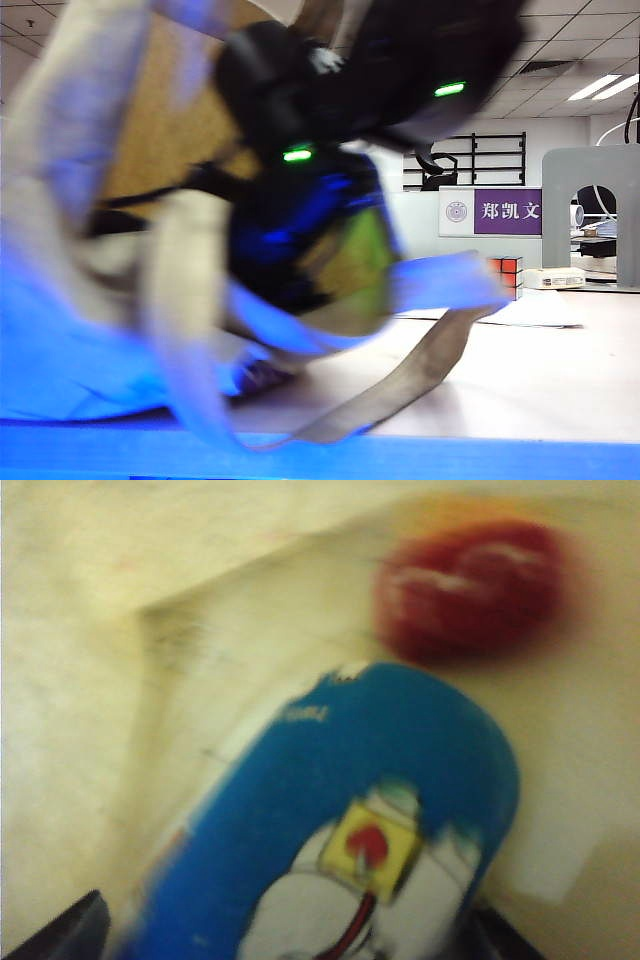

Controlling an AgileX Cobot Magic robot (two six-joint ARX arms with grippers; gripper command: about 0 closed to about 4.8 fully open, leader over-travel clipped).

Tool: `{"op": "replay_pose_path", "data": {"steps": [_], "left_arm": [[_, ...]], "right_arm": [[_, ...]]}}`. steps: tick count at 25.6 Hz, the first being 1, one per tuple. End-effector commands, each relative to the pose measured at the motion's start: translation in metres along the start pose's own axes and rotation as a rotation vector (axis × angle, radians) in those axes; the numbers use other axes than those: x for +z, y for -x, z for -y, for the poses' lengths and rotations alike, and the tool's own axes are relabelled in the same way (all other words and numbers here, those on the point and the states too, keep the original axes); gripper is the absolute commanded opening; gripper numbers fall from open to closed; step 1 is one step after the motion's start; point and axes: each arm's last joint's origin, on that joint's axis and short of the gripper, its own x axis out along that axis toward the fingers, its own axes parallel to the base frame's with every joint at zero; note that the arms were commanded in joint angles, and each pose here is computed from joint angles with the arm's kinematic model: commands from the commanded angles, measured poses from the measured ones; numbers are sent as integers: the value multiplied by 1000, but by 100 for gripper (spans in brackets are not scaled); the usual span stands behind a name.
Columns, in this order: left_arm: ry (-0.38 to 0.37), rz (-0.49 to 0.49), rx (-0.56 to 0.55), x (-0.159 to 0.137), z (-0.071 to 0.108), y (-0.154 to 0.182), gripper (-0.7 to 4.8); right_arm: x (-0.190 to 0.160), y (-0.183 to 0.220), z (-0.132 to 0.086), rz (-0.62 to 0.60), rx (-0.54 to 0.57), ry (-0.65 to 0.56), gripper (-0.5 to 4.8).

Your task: Take the glasses case out of the canvas bag and put it on the table.

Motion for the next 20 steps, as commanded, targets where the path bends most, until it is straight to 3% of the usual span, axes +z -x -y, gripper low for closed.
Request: {"op": "replay_pose_path", "data": {"steps": [1, 3, 5, 6, 9, 10, 12, 13, 16, 18, 19, 20], "left_arm": [[-49, 24, -60, -1, 9, 9, -6], [-90, 47, -51, -5, 15, 18, -6], [-135, 77, -18, -8, 20, 27, -6], [-166, 101, 25, -10, 21, 33, -6], [-122, 164, 119, -8, 7, 51, -6], [-87, 204, 201, -6, -5, 61, -6], [-38, 270, 343, -3, -24, 78, -6], [24, 333, 465, -2, -43, 97, -6], [134, 423, 635, -2, -78, 128, -6], [169, 472, 787, 6, -98, 132, -6], [184, 490, 815, 11, -105, 131, -6], [191, 502, 825, 21, -124, 124, -6]], "right_arm": [[-4, -20, -1, -207, -212, 50, 479], [-2, -16, 11, -335, -337, 60, 479], [-4, -11, 29, -440, -388, 37, 463], [-13, -5, 45, -553, -436, 68, 365], [-27, 6, 56, -697, -483, 134, 303], [-27, 10, 51, -717, -467, 173, 295], [-17, 19, 42, -682, -430, 214, 261], [-2, 30, 32, -610, -385, 245, 250], [29, 61, 17, -480, -304, 313, 250], [41, 76, 10, -421, -263, 362, 251], [44, 80, 8, -413, -240, 373, 251], [48, 86, 4, -396, -204, 375, 251]]}}
